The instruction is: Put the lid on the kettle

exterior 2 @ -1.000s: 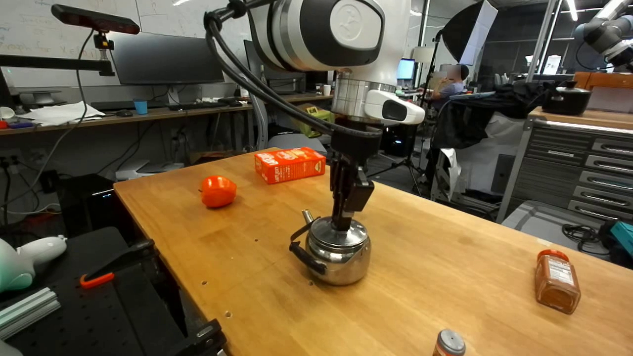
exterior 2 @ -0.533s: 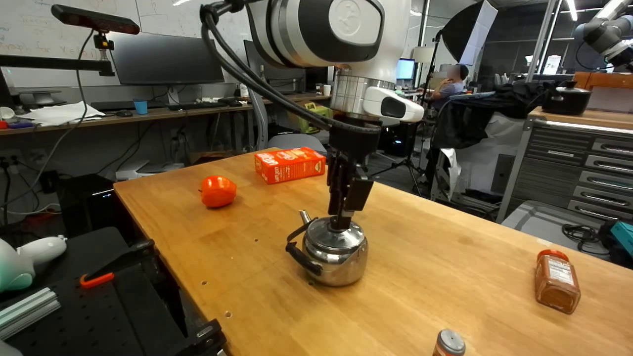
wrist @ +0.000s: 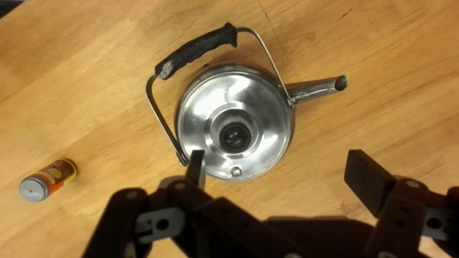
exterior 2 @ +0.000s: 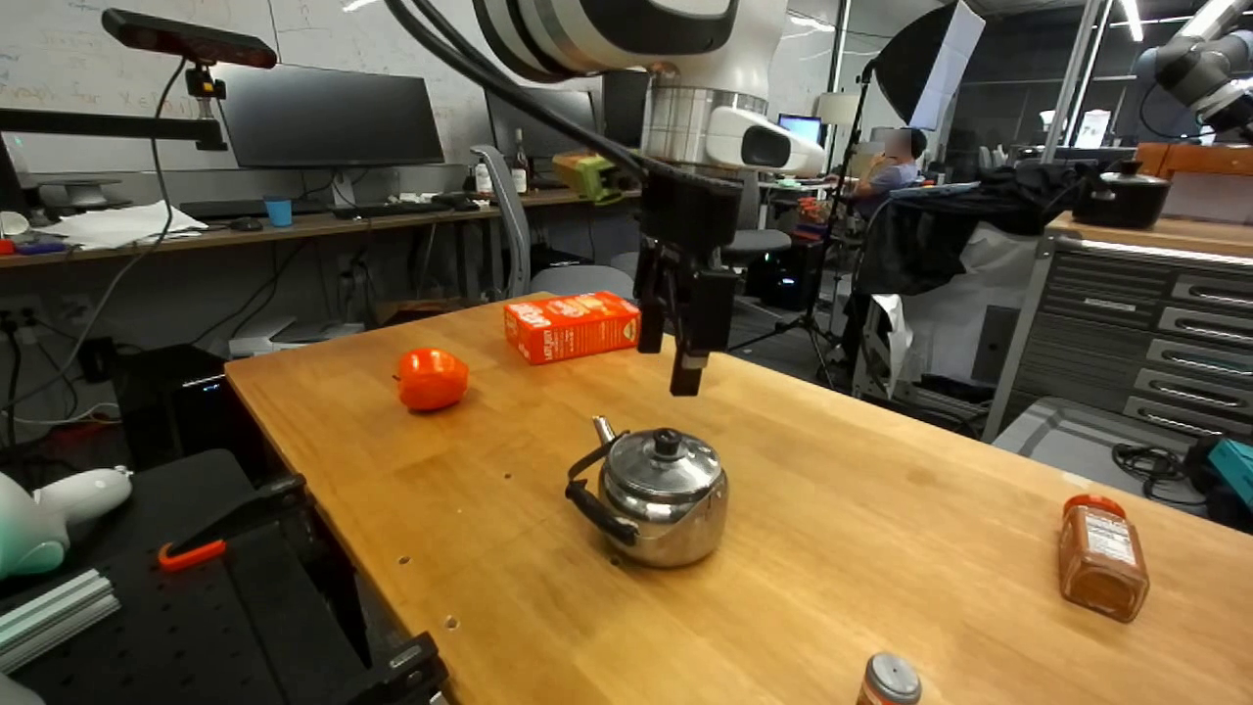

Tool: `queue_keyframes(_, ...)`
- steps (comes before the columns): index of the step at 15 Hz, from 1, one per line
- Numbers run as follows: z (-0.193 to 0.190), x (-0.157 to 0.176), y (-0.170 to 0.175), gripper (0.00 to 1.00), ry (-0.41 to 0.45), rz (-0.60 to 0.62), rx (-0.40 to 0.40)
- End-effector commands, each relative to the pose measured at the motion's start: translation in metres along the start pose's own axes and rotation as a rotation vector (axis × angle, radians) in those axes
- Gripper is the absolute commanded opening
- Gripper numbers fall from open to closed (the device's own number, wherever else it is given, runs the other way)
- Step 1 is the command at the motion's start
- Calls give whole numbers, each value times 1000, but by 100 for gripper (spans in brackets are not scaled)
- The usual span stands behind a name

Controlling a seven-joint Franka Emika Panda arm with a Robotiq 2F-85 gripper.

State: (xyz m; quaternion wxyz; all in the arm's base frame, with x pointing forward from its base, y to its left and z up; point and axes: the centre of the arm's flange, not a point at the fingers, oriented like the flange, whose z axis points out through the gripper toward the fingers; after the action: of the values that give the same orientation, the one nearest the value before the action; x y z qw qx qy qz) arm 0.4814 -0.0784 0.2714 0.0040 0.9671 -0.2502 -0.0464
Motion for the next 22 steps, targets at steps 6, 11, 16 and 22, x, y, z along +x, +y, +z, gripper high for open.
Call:
queue_keyframes(6,-69,-39,-32,100,-3,-144,-38)
queue_keyframes(11,-92,-54,-42,100,6,-273,-102)
queue_keyframes(16,-101,-56,-40,100,-4,-370,-104)
queue_keyframes(22,-91,-54,-41,100,-1,-383,-94)
